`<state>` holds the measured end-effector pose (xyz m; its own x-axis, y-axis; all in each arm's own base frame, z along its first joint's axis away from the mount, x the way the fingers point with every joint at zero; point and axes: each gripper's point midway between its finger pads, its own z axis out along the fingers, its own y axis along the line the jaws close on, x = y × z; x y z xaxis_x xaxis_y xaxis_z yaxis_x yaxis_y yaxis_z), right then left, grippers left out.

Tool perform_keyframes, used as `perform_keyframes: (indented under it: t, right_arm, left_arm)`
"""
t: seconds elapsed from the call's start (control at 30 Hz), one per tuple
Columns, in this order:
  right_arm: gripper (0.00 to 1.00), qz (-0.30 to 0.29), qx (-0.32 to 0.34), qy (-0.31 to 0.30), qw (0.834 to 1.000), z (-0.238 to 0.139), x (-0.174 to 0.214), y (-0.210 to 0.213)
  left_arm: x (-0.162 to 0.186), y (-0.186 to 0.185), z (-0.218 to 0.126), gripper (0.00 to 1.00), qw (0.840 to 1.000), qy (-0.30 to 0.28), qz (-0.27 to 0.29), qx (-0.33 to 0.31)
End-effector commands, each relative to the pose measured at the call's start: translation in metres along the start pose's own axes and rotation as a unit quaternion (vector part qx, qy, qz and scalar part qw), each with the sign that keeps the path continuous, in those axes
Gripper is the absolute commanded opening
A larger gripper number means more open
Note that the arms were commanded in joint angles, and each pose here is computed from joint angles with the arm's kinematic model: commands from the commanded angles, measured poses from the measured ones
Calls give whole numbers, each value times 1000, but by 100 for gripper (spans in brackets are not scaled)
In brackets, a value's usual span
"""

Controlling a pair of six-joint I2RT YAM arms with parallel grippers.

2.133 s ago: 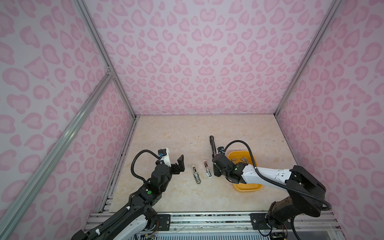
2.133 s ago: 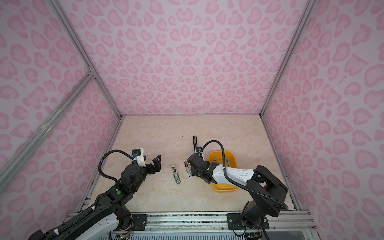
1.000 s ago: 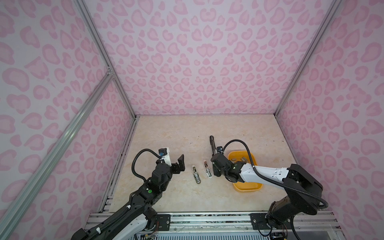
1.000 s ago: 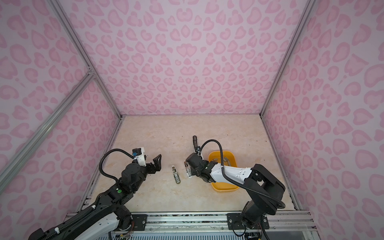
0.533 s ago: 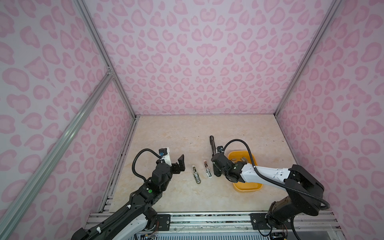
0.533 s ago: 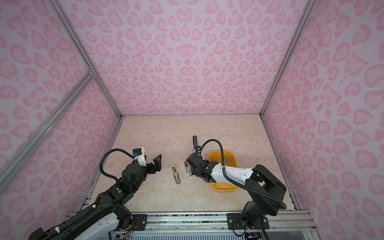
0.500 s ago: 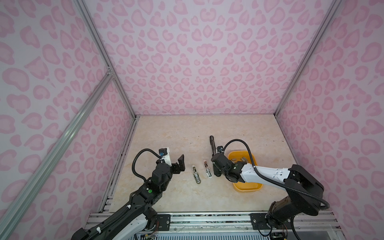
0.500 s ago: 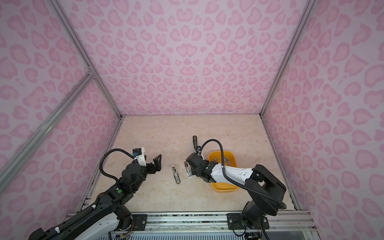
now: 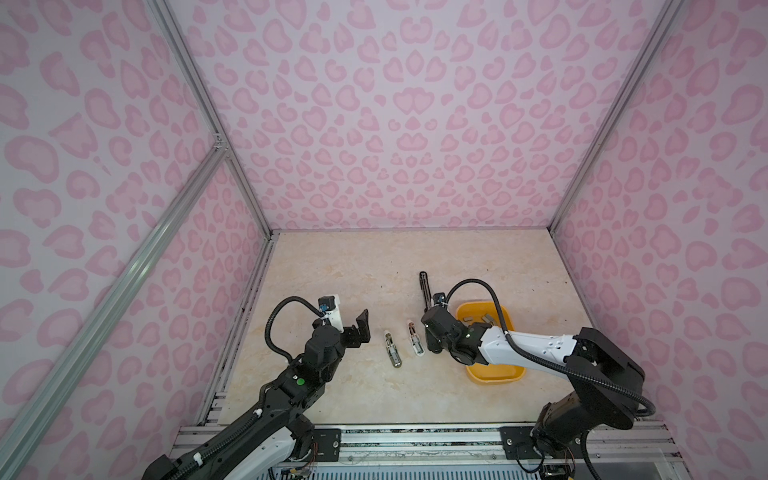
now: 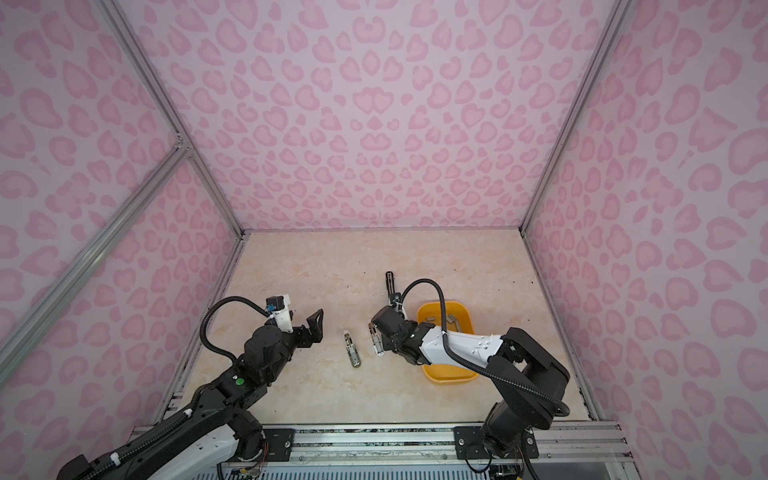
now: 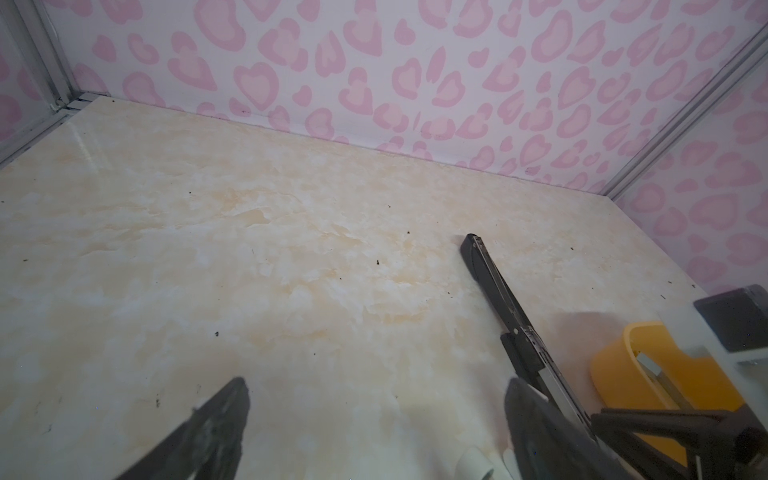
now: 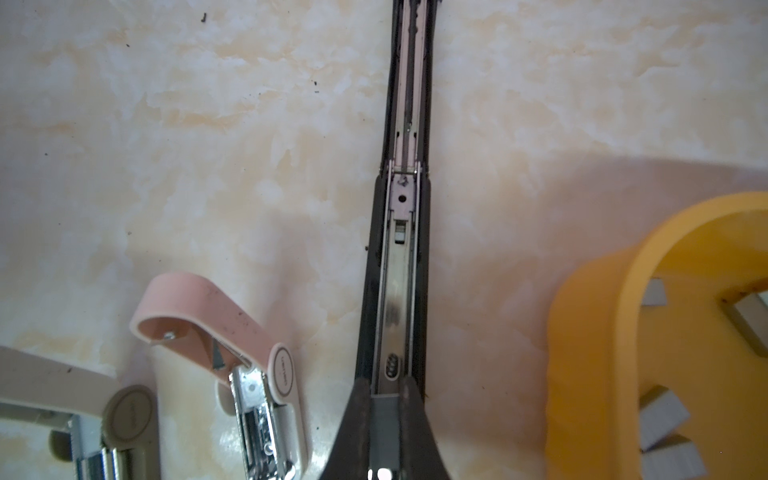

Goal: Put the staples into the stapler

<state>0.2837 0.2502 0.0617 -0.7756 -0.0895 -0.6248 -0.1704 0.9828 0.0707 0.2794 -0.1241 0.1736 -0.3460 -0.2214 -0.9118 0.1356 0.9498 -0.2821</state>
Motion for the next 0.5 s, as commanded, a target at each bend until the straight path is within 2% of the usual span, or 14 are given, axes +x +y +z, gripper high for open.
perform_keyframes:
  t: [0.0,0.47]
  right_arm:
    - [0,-4,6,5,1000,1,3,-2]
    - [0,5,-1,11,1000,-1,11,-5]
  left_arm:
    - [-9,-4,0,97,1000,-11,-4,5]
    - [-8,-2,0,97,1000,-12,-2,1]
